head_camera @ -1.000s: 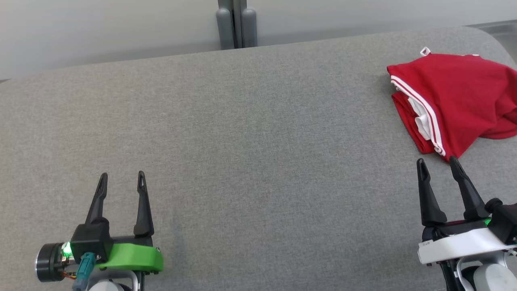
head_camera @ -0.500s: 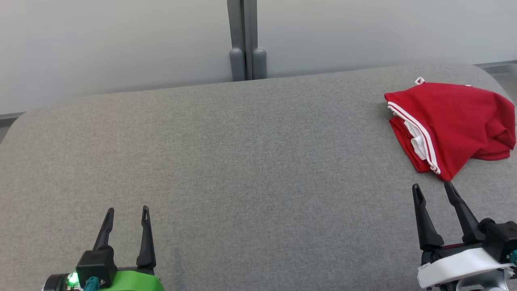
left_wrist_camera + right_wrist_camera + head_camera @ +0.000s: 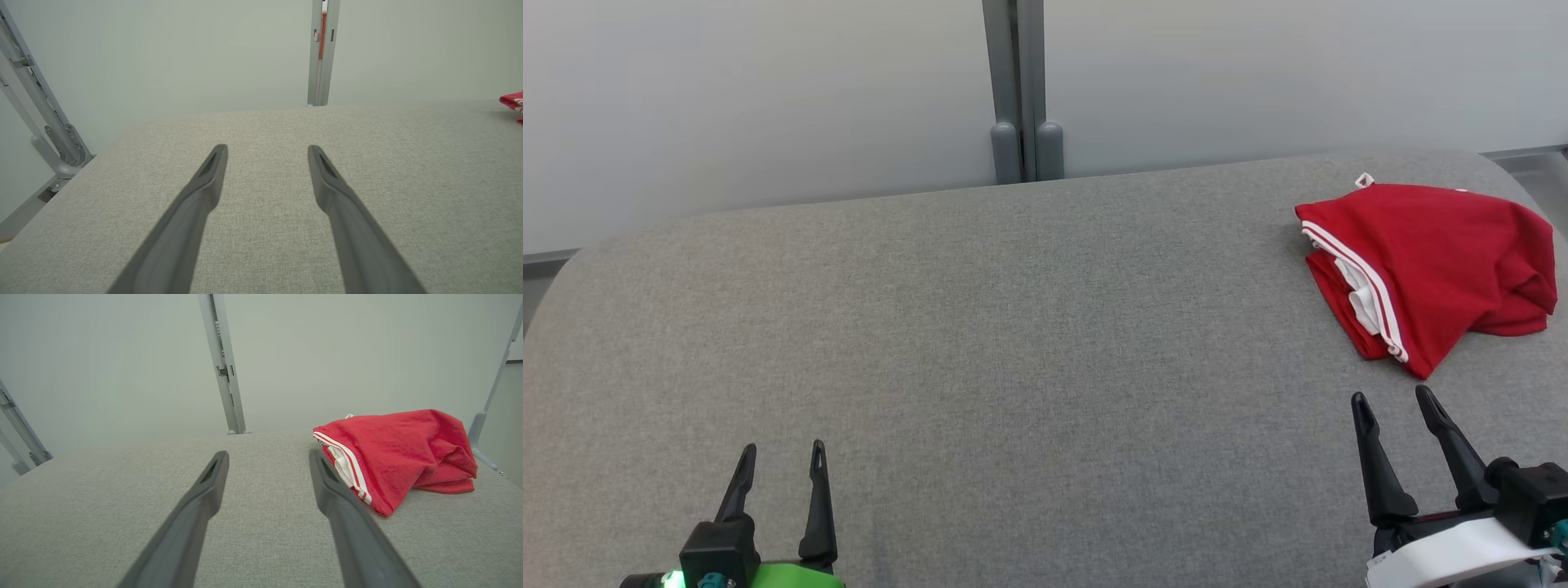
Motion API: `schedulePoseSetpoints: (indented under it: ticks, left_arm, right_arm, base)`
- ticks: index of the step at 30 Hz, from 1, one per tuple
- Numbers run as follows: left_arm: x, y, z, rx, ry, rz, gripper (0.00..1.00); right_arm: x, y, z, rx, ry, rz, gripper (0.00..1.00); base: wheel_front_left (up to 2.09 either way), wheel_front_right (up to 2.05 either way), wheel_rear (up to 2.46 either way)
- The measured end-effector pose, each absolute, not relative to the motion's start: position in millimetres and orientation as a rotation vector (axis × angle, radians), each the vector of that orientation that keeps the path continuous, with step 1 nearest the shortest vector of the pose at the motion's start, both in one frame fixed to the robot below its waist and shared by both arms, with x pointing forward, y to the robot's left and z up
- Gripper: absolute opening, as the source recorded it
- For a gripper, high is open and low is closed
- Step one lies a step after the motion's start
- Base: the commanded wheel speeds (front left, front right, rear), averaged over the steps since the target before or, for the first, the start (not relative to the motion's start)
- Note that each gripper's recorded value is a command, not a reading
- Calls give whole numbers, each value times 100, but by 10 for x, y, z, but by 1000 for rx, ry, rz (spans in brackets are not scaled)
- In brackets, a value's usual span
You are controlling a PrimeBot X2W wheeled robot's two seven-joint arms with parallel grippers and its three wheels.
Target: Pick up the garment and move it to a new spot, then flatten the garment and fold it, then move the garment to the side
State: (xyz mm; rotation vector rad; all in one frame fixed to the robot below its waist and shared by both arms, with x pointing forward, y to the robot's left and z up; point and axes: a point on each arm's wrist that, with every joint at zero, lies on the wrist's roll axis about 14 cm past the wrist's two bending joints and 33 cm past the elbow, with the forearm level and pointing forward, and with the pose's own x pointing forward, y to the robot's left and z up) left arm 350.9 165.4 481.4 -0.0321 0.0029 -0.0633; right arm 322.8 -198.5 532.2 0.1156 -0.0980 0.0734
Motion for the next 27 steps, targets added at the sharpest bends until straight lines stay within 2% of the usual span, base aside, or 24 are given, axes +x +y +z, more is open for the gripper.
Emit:
schedulePoseSetpoints:
  ticks: [23, 24, 27]
  left_arm:
    - [3537, 1674, 4807, -27, 5, -63, 100]
    - [3535, 1673, 4800, -25, 7, -63, 0]
    - [3500, 1671, 4686, -38, 47, -58, 0]
  right_arm:
    - [3241, -1962, 5295, 121, -94, 77, 100]
    - [3240, -1961, 5284, 122, -91, 76, 0]
    - [3225, -1941, 5189, 141, -63, 73, 0]
  base:
    - [0, 0, 0]
    - [0, 0, 0]
    - [0, 0, 0]
